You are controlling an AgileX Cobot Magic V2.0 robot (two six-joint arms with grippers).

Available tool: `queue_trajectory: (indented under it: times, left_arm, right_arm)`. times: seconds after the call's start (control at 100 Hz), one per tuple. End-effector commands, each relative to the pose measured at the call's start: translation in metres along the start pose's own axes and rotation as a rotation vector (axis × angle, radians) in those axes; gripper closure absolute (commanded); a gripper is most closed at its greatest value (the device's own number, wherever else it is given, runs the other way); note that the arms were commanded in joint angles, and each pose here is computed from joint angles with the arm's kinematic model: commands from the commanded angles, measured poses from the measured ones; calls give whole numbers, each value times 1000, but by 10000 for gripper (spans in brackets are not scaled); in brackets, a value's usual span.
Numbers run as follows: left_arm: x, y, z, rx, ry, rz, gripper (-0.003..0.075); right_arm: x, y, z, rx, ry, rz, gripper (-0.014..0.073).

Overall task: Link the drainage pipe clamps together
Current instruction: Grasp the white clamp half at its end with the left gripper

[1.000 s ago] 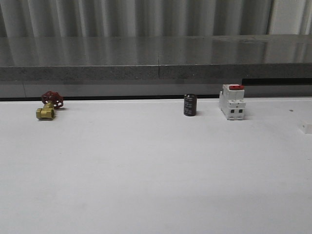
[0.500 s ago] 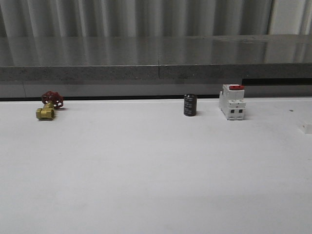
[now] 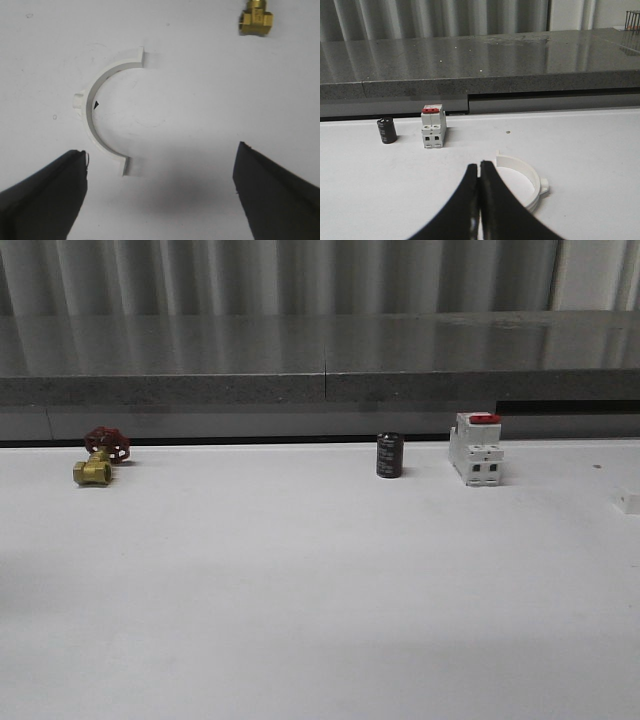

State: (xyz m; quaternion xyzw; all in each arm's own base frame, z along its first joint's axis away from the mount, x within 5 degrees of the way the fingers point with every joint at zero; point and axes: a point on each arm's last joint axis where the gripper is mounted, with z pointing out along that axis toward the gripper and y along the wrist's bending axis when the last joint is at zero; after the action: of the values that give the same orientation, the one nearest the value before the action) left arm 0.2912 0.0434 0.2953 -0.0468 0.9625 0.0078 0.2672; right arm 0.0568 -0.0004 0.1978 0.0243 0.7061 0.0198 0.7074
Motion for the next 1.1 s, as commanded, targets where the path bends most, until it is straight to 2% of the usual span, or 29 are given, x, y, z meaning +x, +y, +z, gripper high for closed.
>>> queue_trajectory:
  times: [0.0, 0.17, 0.33, 0.69, 1.09]
  left_arm:
    - [-21, 15, 10, 34, -29, 1, 135]
    - [-33, 49, 59, 30, 68, -5, 135]
    - [-33, 66, 93, 25, 129, -1, 135]
    - [-36, 80, 130, -59, 121, 79, 135]
    - [-31, 82, 154, -60, 133, 77, 136]
  right_arm:
    - [-15, 1, -3, 0, -121, -6, 662]
    - [-15, 1, -3, 0, -121, -6, 662]
    - [-15, 1, -3, 0, -121, -6, 662]
    - [-15, 1, -3, 0, -121, -6, 662]
    - [-15, 1, -3, 0, -121, -6, 662]
